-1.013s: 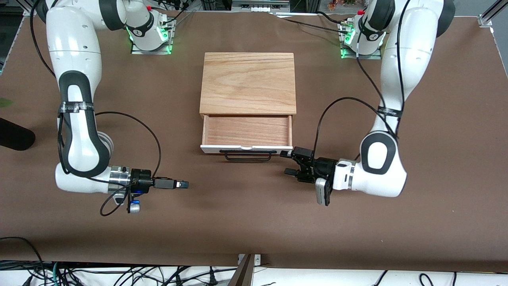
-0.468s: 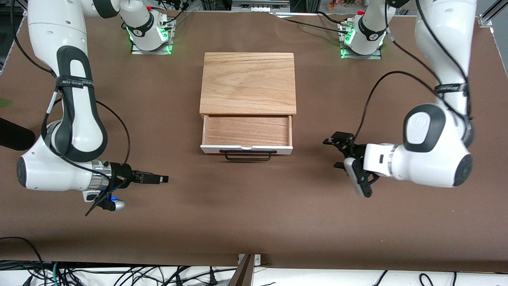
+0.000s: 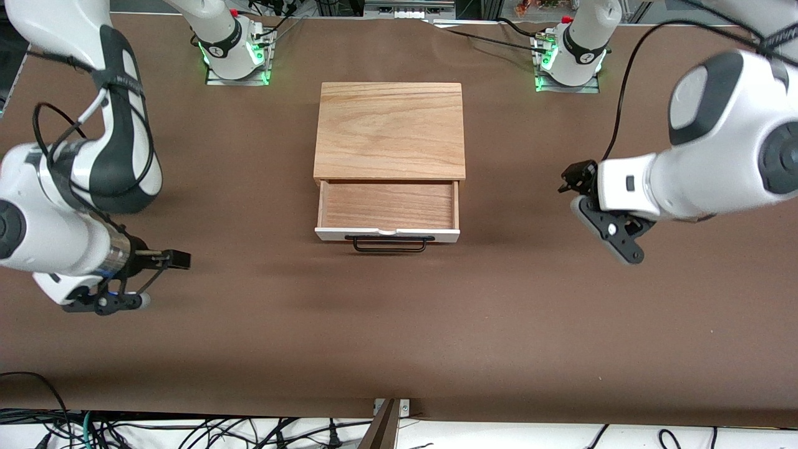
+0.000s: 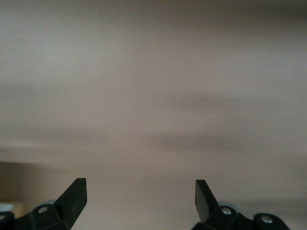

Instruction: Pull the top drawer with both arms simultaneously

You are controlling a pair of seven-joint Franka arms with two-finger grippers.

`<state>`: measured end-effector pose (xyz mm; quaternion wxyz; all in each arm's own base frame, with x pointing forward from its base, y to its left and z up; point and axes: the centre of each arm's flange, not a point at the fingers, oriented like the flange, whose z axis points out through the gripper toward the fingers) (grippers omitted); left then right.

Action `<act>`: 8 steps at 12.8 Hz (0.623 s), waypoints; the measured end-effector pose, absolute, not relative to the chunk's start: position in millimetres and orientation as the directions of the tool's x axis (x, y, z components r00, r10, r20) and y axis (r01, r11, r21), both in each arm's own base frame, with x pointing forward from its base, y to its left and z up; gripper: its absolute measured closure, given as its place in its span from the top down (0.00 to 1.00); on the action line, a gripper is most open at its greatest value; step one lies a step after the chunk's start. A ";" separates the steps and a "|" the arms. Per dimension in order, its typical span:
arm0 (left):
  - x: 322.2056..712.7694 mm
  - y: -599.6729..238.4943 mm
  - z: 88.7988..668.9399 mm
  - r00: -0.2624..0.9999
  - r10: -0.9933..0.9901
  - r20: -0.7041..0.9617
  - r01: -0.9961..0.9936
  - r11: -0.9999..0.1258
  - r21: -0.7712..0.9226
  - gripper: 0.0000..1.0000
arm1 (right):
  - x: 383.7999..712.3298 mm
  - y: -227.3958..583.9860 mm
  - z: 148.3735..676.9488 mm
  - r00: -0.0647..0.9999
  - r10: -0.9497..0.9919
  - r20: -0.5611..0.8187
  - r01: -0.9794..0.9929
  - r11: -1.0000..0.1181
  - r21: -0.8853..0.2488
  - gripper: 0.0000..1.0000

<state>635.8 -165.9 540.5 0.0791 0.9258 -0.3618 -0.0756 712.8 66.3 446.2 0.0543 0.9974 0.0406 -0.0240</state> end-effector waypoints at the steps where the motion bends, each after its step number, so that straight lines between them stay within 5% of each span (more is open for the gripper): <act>1: 625.5 -164.2 550.6 0.738 -0.667 -0.097 -0.649 -0.743 0.163 1.00 | 706.5 64.0 472.6 0.996 0.086 -0.023 0.088 -0.986 0.139 1.00; 8: 577.0 -55.9 564.6 0.963 -0.269 -0.005 -0.269 -0.963 0.030 1.00 | 644.2 -34.9 579.4 0.996 -0.045 0.081 -0.055 -0.990 0.128 1.00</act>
